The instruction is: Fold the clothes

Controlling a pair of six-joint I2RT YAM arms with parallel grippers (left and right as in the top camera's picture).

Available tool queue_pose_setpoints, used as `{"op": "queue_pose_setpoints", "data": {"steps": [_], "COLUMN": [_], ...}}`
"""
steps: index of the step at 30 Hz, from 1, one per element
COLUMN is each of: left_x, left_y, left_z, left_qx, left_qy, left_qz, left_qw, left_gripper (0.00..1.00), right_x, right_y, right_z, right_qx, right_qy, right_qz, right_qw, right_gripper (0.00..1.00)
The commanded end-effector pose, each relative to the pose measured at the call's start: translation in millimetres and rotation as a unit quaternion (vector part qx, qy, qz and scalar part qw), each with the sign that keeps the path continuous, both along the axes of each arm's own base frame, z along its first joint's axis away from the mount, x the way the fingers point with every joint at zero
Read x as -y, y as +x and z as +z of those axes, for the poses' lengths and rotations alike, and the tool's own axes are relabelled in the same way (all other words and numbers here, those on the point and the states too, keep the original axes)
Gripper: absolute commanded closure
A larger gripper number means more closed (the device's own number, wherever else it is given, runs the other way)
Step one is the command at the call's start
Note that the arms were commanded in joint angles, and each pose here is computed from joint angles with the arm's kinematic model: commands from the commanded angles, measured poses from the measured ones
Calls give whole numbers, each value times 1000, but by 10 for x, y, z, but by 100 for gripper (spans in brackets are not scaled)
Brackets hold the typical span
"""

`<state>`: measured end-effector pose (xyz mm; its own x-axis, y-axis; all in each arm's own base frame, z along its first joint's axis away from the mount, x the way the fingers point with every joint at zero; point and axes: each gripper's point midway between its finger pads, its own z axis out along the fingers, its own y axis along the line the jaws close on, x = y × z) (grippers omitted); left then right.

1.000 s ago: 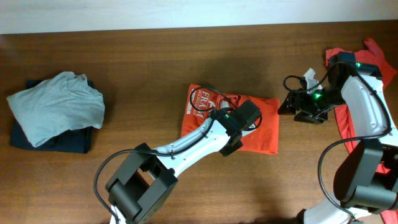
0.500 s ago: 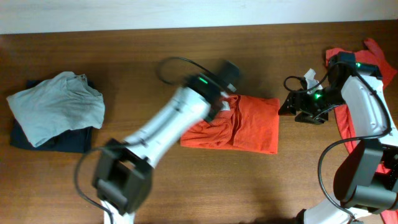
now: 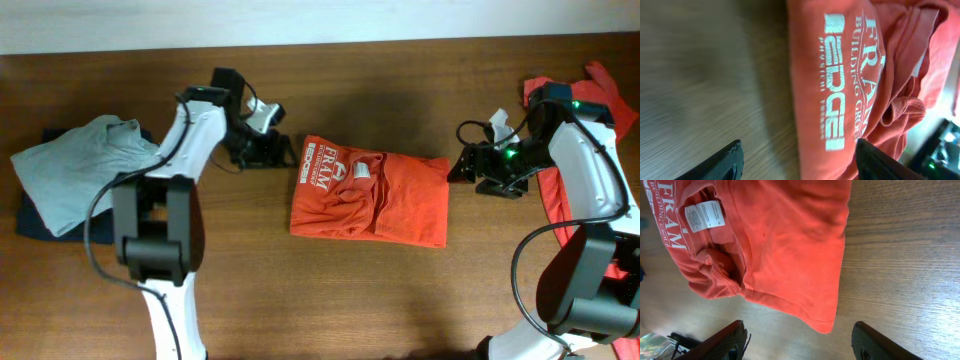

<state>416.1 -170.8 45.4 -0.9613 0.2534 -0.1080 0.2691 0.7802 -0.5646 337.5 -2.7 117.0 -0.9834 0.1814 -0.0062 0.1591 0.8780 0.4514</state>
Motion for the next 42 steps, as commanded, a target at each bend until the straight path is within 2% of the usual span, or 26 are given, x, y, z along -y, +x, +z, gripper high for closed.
{"op": "queue_pose_setpoints", "data": {"steps": [1, 7, 9, 11, 15, 16, 19, 24, 27, 30, 34, 36, 42], "left_x": [248, 496, 545, 577, 555, 507, 354, -40, -94, 57, 554, 930, 1574], "left_y": [-89, -207, -234, -257, -261, -257, -258, -88, 13, 16, -245, -384, -603], "left_z": [-91, -137, -137, -146, -170, -188, -123, 239, 542, 736, 658, 659, 685], "left_qx": [-23, -32, -32, -33, -39, -48, -63, -30, 5, 46, 67, 92, 143], "left_qy": [-51, -61, -61, -57, -44, -32, -19, 81, 131, 180, 237, 237, 227], "left_qz": [-24, -50, -56, -61, -53, -39, -21, -6, -13, -43, -93, -119, -127], "left_qw": [998, 996, 996, 996, 997, 998, 998, 996, 991, 982, 965, 960, 955], "left_gripper": [29, 30, 40, 54, 94, 99, 99, 99, 99, 99, 99, 99, 99], "right_x": [99, 378, 428, 458, 480, 480, 479, 479, 485, 488, 487, 487, 443], "right_y": [7, -22, -35, -49, -59, -59, -60, -57, -41, -34, -34, -34, -19], "right_z": [53, 54, 54, 55, 55, 55, 55, 55, 56, 56, 56, 56, 80], "right_qx": [14, 7, 5, 3, 2, 2, 1, 2, 6, 7, 7, 7, 11], "right_qy": [-8, -6, -5, -4, -4, -4, -4, -4, -4, -5, -5, -5, 10], "right_qz": [-9, -63, -71, -76, -80, -80, -80, -80, -80, -80, -80, -80, -80], "right_qw": [1000, 998, 997, 997, 997, 997, 997, 997, 997, 997, 997, 997, 997], "right_gripper": [27, 27, 27, 27, 27, 27, 27, 27, 27, 27, 27, 27, 27]}}
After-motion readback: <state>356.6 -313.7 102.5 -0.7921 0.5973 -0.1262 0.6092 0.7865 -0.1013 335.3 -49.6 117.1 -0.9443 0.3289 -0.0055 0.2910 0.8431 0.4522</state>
